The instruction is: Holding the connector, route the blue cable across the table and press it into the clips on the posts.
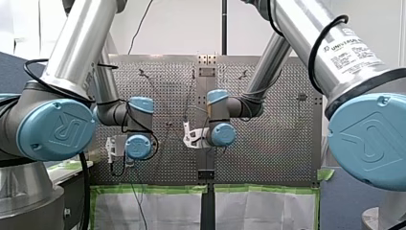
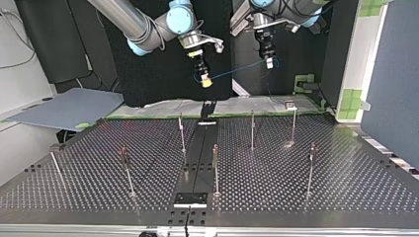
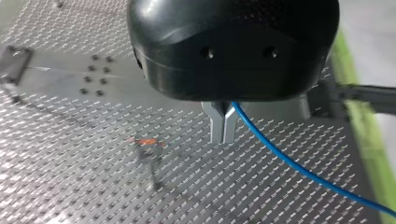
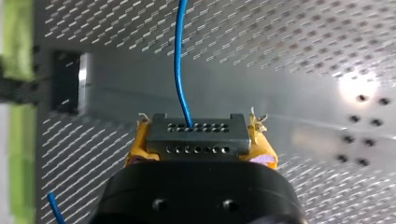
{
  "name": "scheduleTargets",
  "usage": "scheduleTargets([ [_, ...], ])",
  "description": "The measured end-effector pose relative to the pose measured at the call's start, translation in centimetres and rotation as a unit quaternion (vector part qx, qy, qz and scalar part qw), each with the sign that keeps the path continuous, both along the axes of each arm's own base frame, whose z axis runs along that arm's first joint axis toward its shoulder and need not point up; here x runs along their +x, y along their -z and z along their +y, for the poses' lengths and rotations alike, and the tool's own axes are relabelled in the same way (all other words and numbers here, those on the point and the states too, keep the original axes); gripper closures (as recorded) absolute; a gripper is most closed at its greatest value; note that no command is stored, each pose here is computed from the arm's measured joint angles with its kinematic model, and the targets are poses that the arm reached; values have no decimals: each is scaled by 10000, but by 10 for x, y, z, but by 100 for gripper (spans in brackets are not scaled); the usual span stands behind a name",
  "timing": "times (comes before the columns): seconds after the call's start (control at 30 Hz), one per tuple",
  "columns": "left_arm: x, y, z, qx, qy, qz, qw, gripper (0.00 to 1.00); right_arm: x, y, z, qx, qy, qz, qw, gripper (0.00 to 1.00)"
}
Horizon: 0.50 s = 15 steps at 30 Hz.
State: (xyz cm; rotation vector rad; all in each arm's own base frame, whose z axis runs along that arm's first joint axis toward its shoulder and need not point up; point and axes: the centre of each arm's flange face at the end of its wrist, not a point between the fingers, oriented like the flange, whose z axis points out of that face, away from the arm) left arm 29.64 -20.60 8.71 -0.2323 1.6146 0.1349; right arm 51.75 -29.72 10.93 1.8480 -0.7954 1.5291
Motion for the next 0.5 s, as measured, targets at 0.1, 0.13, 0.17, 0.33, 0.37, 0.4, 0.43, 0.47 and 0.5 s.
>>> scheduleTargets([
  [0.1, 12, -15, -3, -109, -55, -144, 9998, 100, 7, -23, -4, -63, -71, -121, 9999, 100],
  [0.13, 16, -20, -4, -153, -67, -201, 9997, 100, 9, -29, -5, -79, -89, -153, 9998, 100],
  [0.17, 19, -25, -5, -185, -78, -240, 9995, 100, 11, -36, -6, -94, -109, -182, 9997, 100],
  [0.33, 36, -51, -9, -378, -226, -487, 9978, 100, 18, -73, -9, -178, -257, -339, 9989, 100],
  [0.37, 39, -56, -9, -402, -254, -526, 9975, 100, 19, -79, -10, -190, -274, -359, 9988, 100],
  [0.4, 41, -60, -9, -422, -281, -562, 9971, 100, 19, -86, -10, -204, -288, -382, 9986, 100],
  [0.43, 45, -66, -8, -447, -322, -611, 9966, 100, 19, -91, -11, -213, -291, -394, 9986, 100],
  [0.47, 48, -71, -8, -463, -360, -647, 9962, 100, 19, -96, -11, -221, -291, -405, 9985, 100],
  [0.5, 50, -75, -7, -477, -400, -679, 9958, 100, 18, -102, -12, -226, -288, -422, 9984, 100],
])
